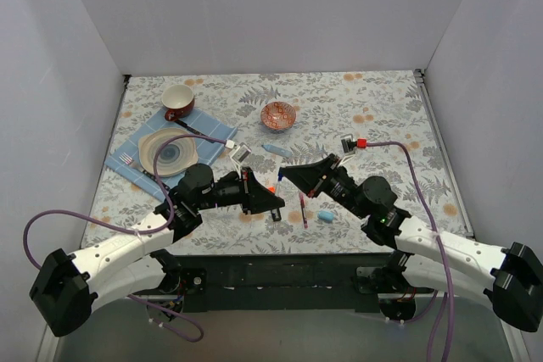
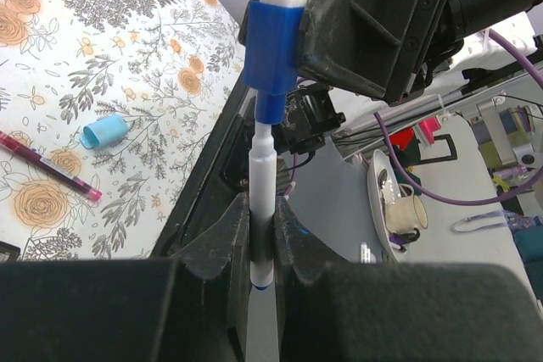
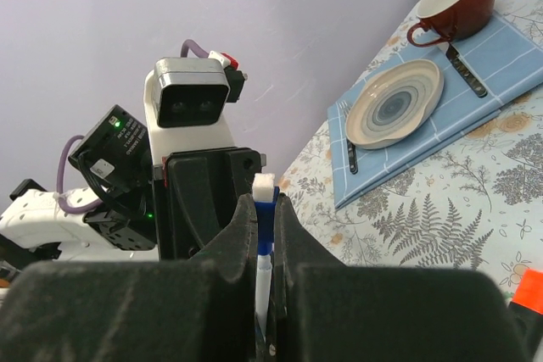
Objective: Insert the pens into the pen caps
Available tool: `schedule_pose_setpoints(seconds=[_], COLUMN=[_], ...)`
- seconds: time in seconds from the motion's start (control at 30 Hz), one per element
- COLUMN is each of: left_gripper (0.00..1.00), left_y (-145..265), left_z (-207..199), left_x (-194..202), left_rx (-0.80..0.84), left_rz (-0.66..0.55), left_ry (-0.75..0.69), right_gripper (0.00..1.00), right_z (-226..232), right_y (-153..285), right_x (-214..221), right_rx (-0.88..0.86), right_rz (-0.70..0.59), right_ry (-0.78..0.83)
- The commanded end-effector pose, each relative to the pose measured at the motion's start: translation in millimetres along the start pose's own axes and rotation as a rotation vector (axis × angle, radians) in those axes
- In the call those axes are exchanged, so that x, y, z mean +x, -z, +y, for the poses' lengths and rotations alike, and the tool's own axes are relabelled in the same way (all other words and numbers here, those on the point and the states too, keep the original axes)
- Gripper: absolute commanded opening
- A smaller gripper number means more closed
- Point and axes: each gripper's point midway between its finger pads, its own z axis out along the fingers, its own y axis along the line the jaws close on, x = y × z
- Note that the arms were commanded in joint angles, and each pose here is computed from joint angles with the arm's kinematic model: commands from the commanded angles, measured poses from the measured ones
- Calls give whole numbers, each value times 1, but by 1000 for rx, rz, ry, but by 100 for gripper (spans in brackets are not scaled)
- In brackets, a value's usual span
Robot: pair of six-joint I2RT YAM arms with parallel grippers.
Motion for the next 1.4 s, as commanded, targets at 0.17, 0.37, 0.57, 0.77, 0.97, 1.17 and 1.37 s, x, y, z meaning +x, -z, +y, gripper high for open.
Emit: schedule_pose_setpoints(seconds=[0.17, 0.37, 0.57, 0.77, 0.97, 1.17, 1.37], left_gripper=[0, 0, 0, 0, 0, 0, 0], left_y=[-6, -10, -11, -13, -20, -19, -11], left_z=[-2, -1, 3, 5, 7, 18, 28], left_x=[-49, -43, -47, -62, -73, -83, -99], left_rx=[-35, -12, -43, -84, -116, -178, -254], left_rz=[-175, -146, -150, -189, -172, -210, -297], left_ry=[-61, -58, -88, -116, -166, -240, -304], right_gripper=[1, 1, 1, 1, 1, 1, 1], right_z=[-5, -3, -2, 7, -6, -11, -22], right_y=[9, 1, 10, 21, 38, 49, 58], right_x=[23, 28, 34, 54, 90, 112, 126], right_rx=[19, 6, -11, -83, -109, -113, -64], right_rz=[78, 114, 165, 280, 425, 535, 580], right_ry=[-6, 24, 93, 116, 100, 45, -16])
